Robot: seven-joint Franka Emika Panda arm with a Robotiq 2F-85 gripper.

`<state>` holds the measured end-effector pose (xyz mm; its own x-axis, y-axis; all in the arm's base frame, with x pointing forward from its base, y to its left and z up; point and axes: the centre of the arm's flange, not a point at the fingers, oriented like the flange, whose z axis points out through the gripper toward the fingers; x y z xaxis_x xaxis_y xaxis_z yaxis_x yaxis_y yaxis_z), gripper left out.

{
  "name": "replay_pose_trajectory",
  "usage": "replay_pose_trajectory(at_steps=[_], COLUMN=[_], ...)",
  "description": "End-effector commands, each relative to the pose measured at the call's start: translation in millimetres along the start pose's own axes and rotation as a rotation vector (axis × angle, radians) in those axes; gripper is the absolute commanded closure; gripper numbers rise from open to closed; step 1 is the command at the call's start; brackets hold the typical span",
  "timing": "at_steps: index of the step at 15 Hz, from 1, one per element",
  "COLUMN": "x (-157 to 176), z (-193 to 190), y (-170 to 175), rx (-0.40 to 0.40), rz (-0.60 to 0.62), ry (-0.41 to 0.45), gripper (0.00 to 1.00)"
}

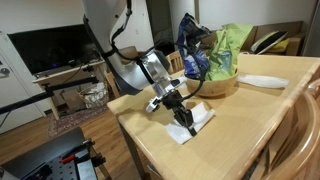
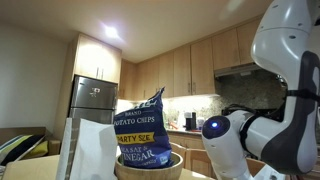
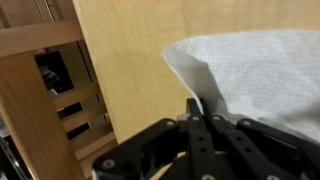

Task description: Use the serviette to wipe the table.

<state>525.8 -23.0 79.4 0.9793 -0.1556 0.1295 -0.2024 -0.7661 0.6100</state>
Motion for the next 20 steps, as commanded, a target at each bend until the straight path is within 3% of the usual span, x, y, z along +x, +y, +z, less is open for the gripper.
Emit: replay_pose_trajectory(at_steps=[1, 7, 8, 9, 19, 20], x=[-5, -6, -6, -6, 7, 8], z=[-39, -58, -57, -56, -85, -90], y=[-27, -50, -50, -48, -17, -14], rx=[0.039, 0.070, 0.074, 0.074, 0.150, 0.165], rz=[-0.063, -0.108, -0.103, -0.100, -0.070, -0.059], ry=[0.051, 0.067, 0.045, 0.029, 0.011, 0.014], gripper=[1.00, 1.00, 0.74, 0.73, 0.00, 0.00])
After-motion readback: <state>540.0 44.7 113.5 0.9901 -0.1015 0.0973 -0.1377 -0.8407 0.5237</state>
